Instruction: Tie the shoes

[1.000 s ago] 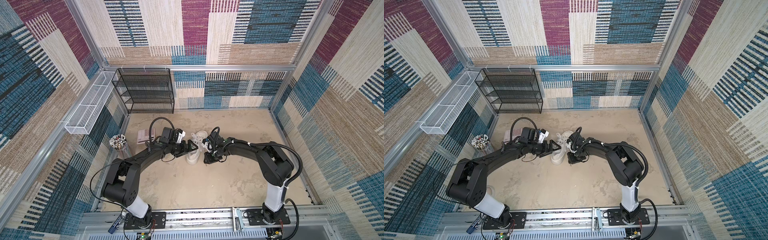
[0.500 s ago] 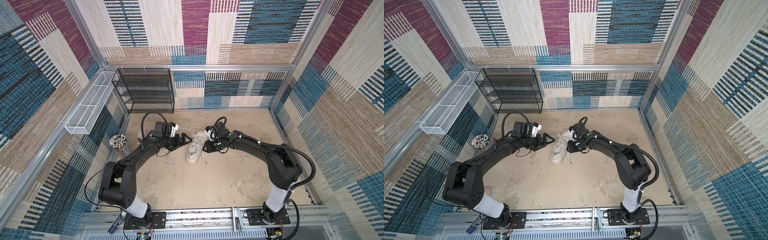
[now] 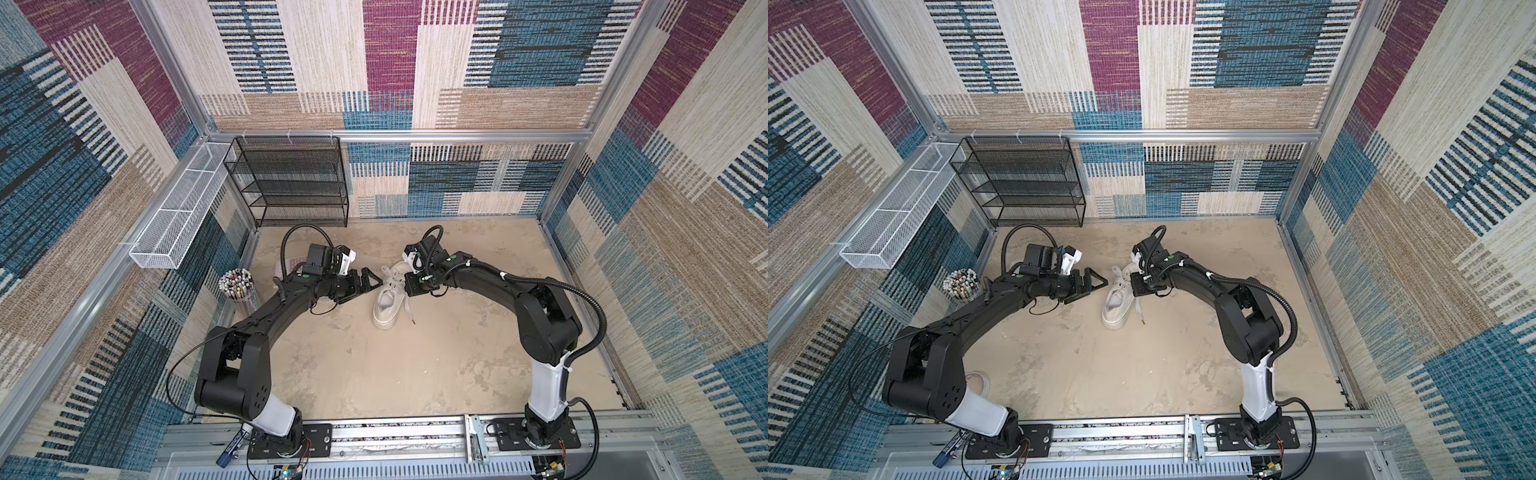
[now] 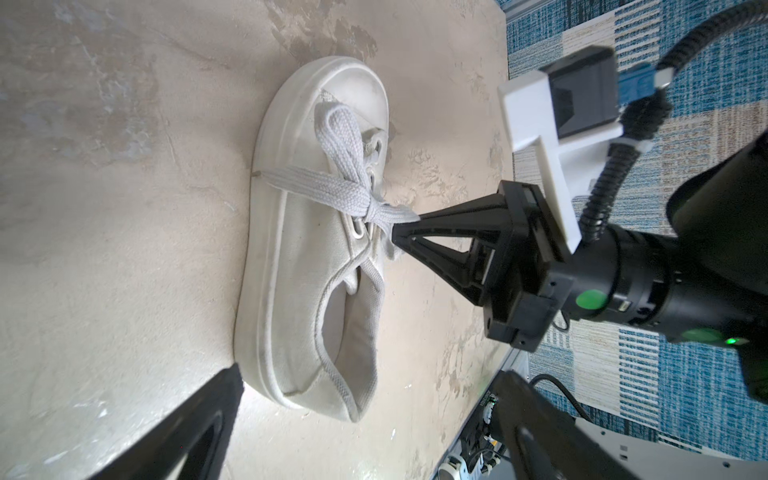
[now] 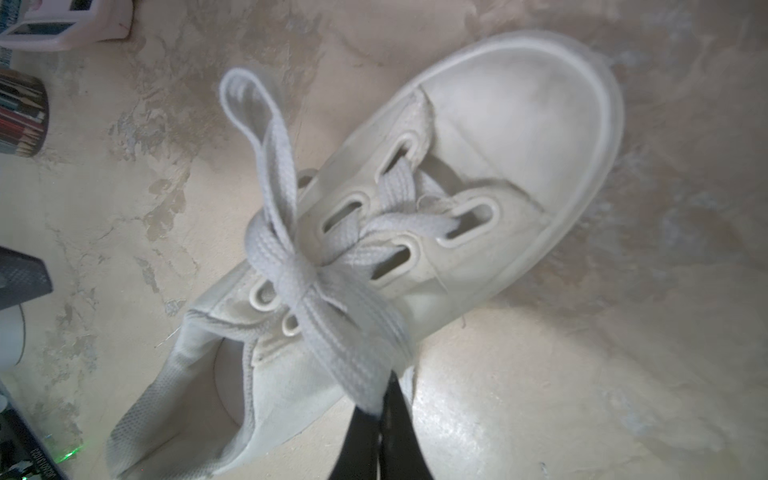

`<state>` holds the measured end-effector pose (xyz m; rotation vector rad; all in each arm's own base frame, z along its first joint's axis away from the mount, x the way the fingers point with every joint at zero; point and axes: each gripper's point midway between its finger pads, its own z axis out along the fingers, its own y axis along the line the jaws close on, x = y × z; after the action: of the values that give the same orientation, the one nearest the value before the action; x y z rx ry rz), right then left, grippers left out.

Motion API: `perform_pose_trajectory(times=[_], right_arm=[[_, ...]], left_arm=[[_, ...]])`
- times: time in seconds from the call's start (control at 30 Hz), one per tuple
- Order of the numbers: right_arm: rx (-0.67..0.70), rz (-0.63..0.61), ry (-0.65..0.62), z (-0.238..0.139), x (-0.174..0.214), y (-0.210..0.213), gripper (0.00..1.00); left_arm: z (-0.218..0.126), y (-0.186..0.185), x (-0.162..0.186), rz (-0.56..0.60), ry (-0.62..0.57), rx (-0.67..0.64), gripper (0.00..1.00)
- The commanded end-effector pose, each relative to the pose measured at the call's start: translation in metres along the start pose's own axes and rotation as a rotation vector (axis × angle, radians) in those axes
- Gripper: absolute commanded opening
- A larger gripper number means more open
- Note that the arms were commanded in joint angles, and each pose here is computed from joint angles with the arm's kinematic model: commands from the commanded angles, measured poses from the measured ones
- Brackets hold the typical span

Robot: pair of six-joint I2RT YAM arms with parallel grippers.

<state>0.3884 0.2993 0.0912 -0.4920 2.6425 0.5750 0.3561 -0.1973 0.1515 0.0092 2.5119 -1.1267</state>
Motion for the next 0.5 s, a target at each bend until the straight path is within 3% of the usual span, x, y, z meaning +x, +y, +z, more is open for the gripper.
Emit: perform_pose_trajectory(times=[0.0,0.17,0.33,0.47], right_arm=[[0.086,-0.042,0.026,0.0,0.0,-0.016,0.06],[0.123,-0.061,0.054,0.004,-0.001,-0.027,0.15],[0.201,-0.057,0.015,0.0,-0.012,-0.043,0.1],[0.175,-0.051,-0.003,0.004,-0.02,-0.045,0.08]], left_arm=[[0.0,0.002,0.002,0.018,0.015,-0.01,0.99],[0.002,0.005,-0.001,0.031,0.029,-0.027,0.99],[0.006,0.006,-0.005,0.035,0.031,-0.026,0.99],[0.006,0.004,-0.009,0.039,0.025,-0.018,0.99]])
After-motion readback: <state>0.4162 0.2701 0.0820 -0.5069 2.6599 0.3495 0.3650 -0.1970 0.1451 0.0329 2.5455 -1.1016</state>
